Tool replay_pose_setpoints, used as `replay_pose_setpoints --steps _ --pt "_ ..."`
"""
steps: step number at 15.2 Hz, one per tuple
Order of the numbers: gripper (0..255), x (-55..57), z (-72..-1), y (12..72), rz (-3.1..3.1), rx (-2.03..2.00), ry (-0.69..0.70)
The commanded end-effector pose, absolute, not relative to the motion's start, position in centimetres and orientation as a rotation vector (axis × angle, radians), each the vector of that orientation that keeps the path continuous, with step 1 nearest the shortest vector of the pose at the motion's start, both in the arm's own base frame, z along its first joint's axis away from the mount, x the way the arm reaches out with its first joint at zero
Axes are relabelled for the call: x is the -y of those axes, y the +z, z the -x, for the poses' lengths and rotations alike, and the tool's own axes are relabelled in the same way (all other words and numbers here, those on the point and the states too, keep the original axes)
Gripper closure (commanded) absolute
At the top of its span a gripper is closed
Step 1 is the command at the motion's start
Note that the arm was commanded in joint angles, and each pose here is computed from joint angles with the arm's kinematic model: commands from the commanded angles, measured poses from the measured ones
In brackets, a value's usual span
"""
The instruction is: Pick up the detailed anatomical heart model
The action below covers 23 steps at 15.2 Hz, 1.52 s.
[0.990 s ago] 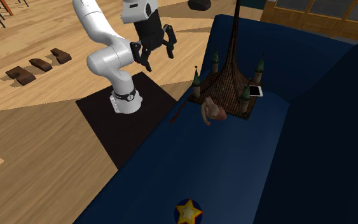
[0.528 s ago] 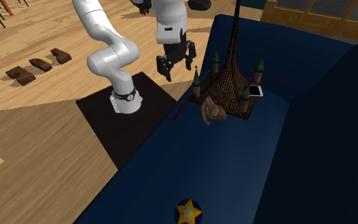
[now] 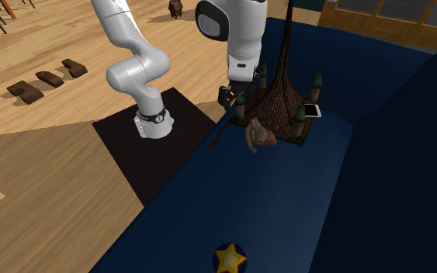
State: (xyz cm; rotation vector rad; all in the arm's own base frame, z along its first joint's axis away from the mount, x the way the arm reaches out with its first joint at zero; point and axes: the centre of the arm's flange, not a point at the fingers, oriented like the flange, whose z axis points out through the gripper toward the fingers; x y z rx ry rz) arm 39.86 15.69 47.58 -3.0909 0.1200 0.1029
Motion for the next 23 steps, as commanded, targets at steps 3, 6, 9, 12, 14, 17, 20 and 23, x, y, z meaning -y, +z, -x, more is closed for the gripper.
replay_pose_setpoints --steps 3,6,9,12,14,17,20,23 --pt "0 -19.4 -41.5 43.2 3.107 -0.151 0.203" --pt "0 -22.0 -42.7 40.0 3.117 -0.172 0.278" --pt "0 -24.5 -43.7 36.6 3.125 -0.194 0.353" --pt "0 -25.9 -44.3 34.1 3.129 -0.207 0.398" --pt "0 -25.9 -44.3 33.1 3.129 -0.207 0.398" --pt "0 -25.9 -44.3 31.5 3.129 -0.207 0.398" --pt "0 -25.9 -44.3 30.7 3.129 -0.207 0.398" --pt "255 -25.9 -44.3 30.6 3.129 -0.207 0.398"
